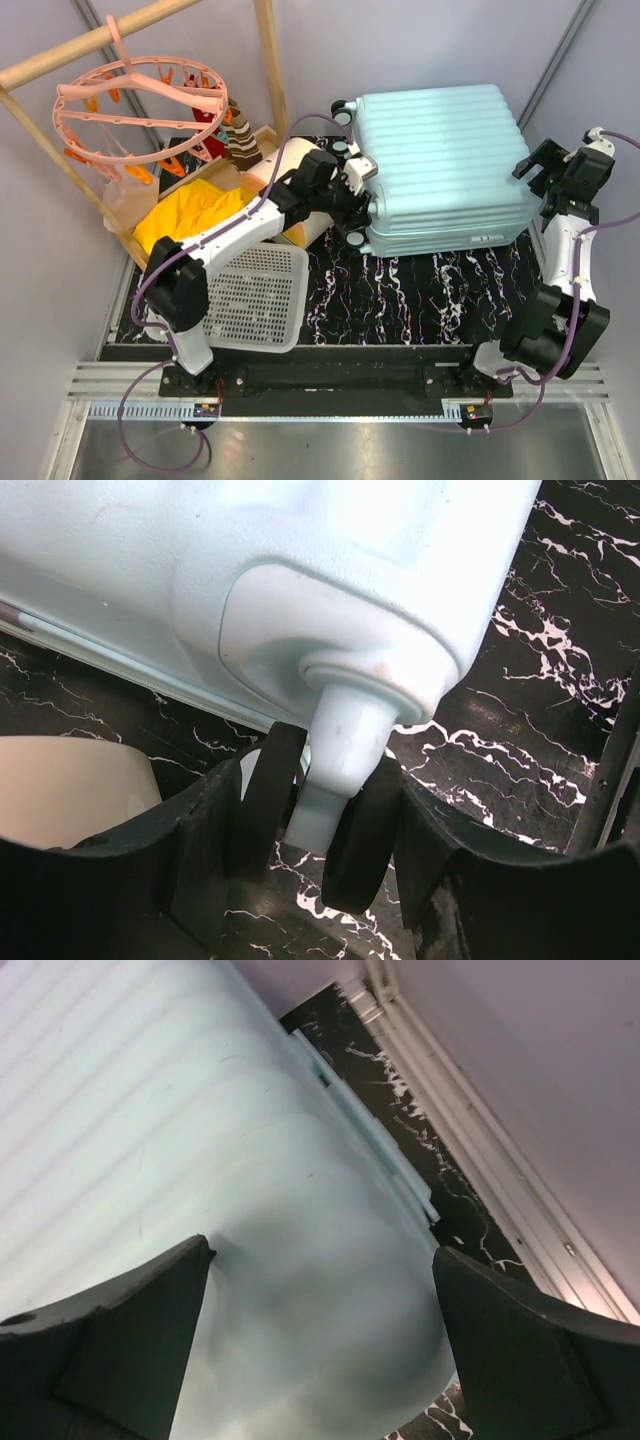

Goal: Open, take out, and arrange the luggage
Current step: Move the luggage to the center of the board.

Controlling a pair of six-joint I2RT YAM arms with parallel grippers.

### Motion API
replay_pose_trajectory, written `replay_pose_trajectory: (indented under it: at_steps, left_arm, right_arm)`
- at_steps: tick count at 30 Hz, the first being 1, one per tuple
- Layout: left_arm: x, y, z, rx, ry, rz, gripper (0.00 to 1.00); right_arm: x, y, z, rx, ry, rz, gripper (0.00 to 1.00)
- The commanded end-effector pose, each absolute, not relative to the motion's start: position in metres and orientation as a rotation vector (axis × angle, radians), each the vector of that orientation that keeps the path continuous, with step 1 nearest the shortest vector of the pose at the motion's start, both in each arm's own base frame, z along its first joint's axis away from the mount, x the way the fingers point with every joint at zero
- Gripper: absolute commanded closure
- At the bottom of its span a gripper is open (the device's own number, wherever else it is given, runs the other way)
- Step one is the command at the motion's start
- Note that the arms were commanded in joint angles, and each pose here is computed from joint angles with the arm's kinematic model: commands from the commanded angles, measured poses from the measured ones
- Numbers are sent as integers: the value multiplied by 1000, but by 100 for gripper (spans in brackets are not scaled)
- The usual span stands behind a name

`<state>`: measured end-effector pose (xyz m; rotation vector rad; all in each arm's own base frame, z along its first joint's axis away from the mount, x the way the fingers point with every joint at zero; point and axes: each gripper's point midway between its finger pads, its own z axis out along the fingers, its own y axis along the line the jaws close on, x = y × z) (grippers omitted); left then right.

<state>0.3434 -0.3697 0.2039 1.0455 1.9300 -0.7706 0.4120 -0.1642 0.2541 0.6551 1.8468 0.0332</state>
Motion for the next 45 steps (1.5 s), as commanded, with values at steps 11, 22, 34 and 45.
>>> replay_pose_trajectory:
  at_steps: [11, 22, 34, 45]
  left_arm:
    - [414, -338, 248, 793, 1798, -499, 100]
    - [380, -315, 256, 820, 1708, -477, 100]
    - [383, -322, 255, 830, 1721, -494, 100]
    - [379, -361, 260, 884, 1688, -558, 40]
  right_arm:
    - [408, -114, 237, 472, 1864, 278, 2]
    - [434, -129, 268, 321, 1889, 203, 0]
    - [434, -99, 240, 297, 1967, 430, 10]
    - [356, -69, 253, 384, 1942, 395, 41]
